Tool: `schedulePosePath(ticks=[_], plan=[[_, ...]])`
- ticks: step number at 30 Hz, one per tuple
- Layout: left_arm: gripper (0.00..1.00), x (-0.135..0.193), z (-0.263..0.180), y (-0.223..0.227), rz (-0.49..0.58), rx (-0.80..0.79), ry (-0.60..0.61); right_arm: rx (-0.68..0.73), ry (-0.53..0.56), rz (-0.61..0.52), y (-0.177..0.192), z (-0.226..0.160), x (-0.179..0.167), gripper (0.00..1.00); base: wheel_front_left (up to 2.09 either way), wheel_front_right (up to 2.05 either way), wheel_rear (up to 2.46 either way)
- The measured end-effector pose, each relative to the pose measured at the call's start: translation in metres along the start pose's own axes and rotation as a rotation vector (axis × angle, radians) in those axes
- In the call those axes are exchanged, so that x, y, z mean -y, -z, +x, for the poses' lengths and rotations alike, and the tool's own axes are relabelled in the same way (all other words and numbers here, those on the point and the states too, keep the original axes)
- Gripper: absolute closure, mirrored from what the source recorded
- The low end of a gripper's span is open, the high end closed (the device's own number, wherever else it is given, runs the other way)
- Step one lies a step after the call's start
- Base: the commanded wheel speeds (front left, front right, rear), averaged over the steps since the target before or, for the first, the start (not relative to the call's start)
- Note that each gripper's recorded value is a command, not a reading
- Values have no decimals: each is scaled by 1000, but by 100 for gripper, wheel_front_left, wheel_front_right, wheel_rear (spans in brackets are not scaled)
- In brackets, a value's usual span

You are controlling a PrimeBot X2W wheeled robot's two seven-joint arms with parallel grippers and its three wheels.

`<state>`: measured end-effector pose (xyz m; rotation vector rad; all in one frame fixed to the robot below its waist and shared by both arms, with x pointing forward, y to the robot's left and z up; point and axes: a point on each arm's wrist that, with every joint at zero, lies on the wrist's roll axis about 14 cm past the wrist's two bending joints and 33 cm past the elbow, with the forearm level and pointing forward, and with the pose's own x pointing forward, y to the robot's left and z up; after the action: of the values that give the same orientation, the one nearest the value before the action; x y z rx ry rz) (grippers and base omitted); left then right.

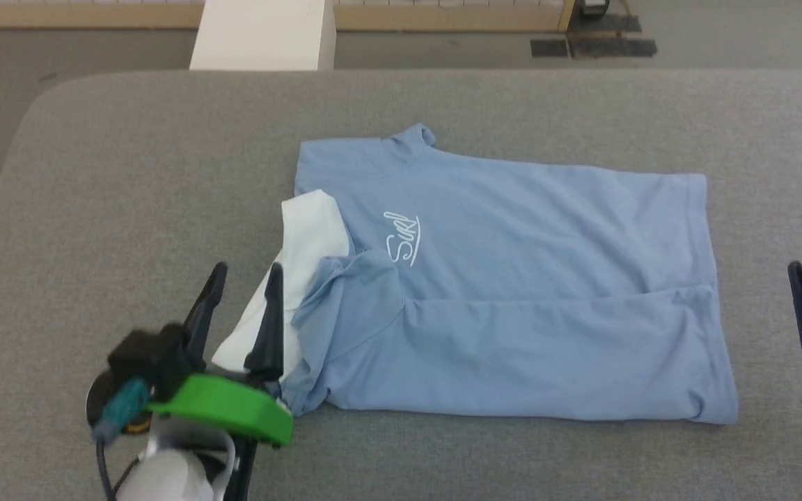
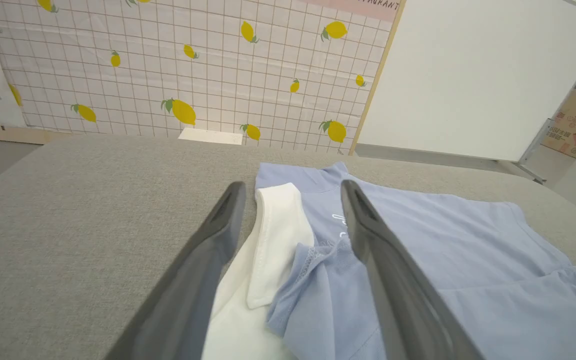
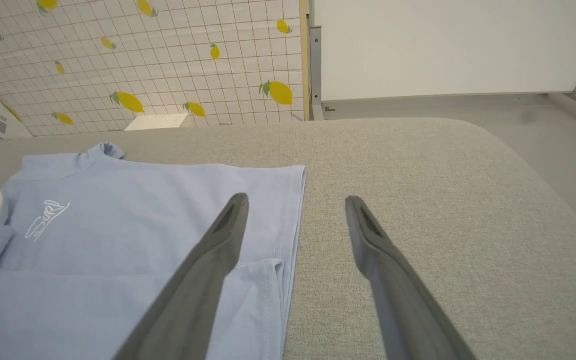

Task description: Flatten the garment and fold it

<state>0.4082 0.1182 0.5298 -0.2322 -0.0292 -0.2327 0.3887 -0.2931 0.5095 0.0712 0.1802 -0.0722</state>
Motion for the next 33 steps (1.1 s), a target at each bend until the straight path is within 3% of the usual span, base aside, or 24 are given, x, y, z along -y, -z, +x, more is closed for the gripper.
schedulePosePath(ticks=[9, 22, 33], plan=[[0, -1, -42, -6, 18, 86, -84, 199, 83, -24, -13, -41, -15, 0, 0, 0, 0], [0, -6, -77, 9, 14, 58, -158, 243, 129, -43, -2, -69, -15, 0, 0, 0, 0], [0, 10, -56, 68, -21, -361, -39, 207, 150, -37, 9, -68, -9, 0, 0, 0, 0]])
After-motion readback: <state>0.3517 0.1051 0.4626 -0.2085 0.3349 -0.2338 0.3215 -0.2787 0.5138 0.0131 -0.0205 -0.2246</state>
